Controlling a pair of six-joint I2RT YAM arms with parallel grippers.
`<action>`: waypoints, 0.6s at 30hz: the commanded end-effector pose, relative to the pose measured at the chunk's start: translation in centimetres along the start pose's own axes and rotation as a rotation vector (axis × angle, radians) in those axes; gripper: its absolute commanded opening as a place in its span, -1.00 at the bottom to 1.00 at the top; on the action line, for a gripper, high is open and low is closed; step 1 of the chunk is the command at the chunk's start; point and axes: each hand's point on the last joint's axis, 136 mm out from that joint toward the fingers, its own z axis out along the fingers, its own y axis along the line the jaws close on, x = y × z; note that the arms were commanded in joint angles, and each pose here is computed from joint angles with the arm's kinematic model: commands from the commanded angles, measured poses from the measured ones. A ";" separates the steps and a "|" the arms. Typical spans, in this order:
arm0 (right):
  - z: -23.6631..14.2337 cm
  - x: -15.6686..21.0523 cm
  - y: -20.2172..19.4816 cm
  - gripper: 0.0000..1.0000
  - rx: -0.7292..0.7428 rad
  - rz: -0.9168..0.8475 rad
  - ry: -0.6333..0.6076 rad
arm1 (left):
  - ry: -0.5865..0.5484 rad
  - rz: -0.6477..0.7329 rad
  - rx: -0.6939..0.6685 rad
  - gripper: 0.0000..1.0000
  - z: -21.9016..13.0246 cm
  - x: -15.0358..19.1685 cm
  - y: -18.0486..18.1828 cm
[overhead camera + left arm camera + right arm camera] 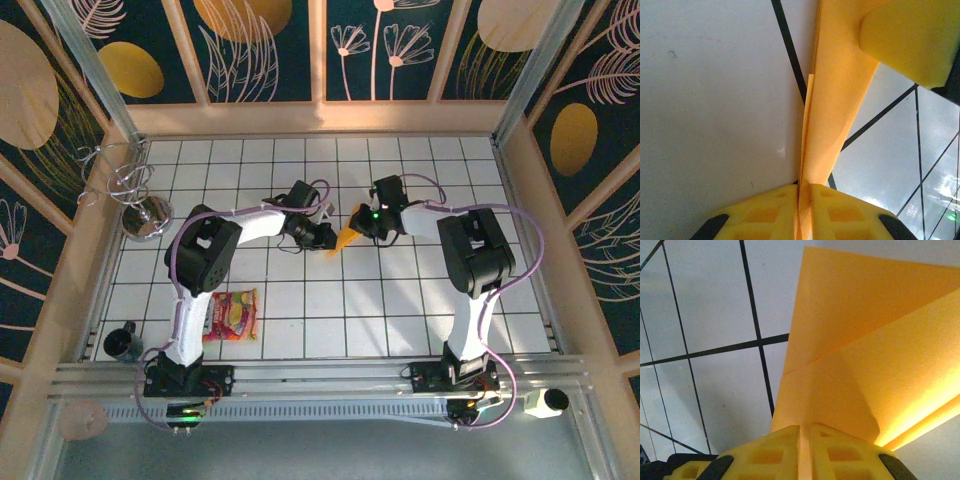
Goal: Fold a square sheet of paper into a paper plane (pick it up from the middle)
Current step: Fold the wing for the fifth time at the center of the table.
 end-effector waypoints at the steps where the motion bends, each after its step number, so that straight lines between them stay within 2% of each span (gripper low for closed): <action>1: 0.4 0.6 -1.9 -0.72 0.046 0.036 0.007 | 0.091 -0.077 -0.137 -0.69 2.5 3.4 5.0; 10: 0.8 1.2 -3.0 -0.72 0.059 0.045 0.014 | 0.089 -0.077 -0.137 -0.69 2.3 3.4 4.9; 18: 1.1 1.2 -2.9 -0.72 0.060 0.027 0.040 | 0.053 -0.051 -0.117 -0.67 1.1 2.1 3.4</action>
